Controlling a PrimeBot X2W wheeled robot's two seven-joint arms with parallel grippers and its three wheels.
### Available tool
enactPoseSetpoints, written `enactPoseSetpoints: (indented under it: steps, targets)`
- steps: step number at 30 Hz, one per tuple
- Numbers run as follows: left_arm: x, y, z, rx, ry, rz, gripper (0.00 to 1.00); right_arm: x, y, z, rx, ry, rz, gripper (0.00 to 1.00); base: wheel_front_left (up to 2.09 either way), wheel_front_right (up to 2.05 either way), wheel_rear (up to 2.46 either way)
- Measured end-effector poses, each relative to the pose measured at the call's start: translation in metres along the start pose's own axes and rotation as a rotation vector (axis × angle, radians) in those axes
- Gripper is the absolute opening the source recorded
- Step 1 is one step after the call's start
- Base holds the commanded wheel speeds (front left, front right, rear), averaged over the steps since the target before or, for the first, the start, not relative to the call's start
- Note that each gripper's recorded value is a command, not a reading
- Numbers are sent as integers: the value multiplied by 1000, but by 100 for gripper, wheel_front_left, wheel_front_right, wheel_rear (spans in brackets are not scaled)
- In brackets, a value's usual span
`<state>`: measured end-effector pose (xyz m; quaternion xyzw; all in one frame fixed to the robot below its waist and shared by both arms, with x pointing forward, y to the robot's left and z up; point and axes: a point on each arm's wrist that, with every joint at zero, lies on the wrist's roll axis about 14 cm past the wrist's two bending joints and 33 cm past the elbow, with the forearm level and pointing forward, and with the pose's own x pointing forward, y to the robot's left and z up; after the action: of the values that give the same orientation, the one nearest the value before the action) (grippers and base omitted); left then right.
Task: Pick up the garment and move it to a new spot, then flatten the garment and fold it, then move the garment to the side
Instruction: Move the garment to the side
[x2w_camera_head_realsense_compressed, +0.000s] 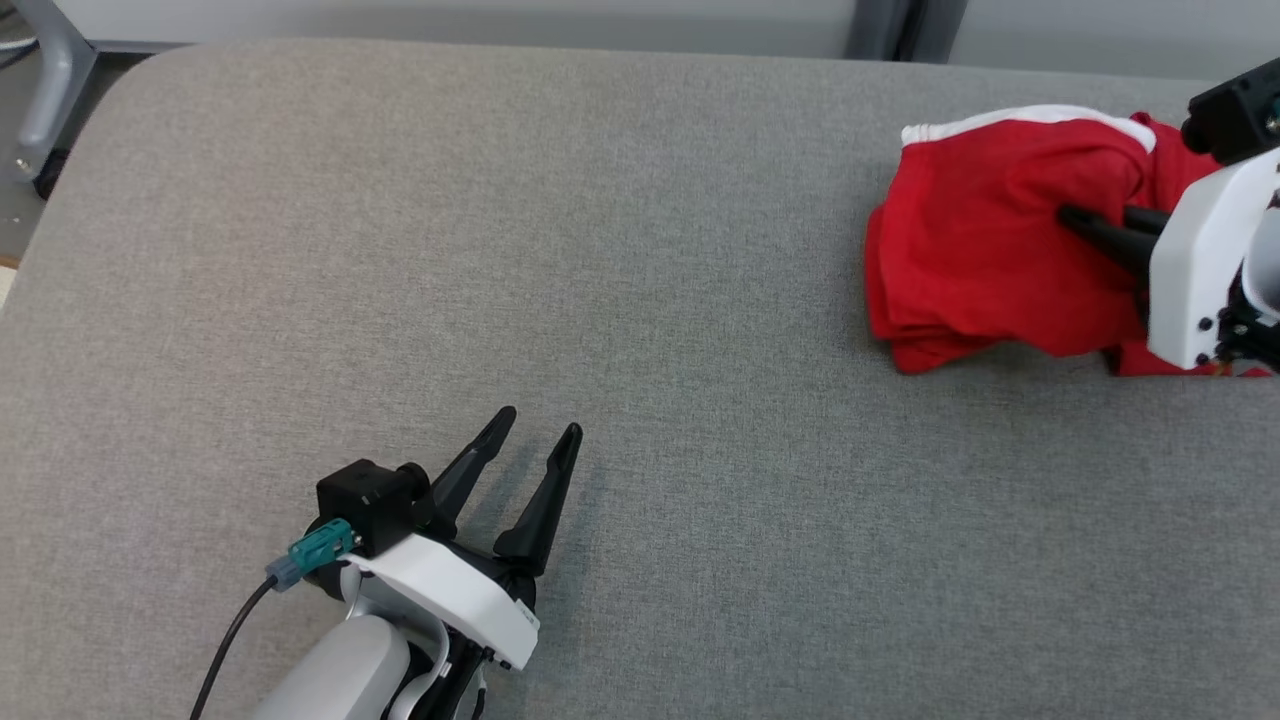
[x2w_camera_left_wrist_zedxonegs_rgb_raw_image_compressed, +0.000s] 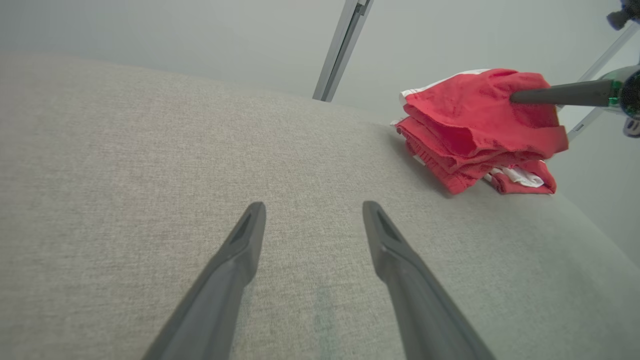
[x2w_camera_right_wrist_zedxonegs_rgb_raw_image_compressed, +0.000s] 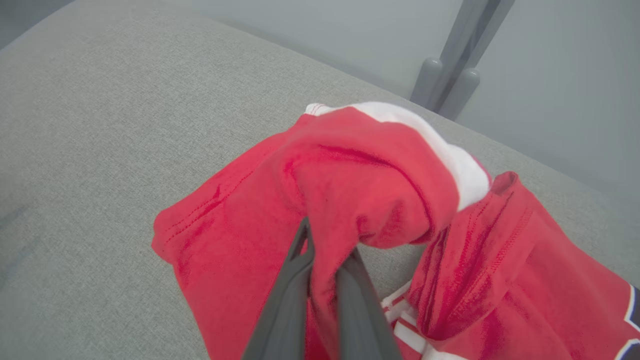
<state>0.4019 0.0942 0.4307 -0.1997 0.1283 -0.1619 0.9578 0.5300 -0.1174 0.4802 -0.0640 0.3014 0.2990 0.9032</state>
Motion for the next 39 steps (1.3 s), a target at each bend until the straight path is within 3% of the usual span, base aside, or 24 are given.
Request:
enactPoseSetpoints:
  steps: [11, 24, 39]
  targets:
    - [27, 10, -26, -19, 70, -12, 100, 5, -62, -7, -190, 93, -87, 0, 0, 0, 0]
    - [35, 13, -28, -9, 66, -19, 100, -21, -119, -8, -277, 198, -231, 0, 0, 0, 0]
    - [40, 22, -28, 2, 62, -7, 100, -22, -162, -46, -372, 387, -350, 0, 0, 0, 0]
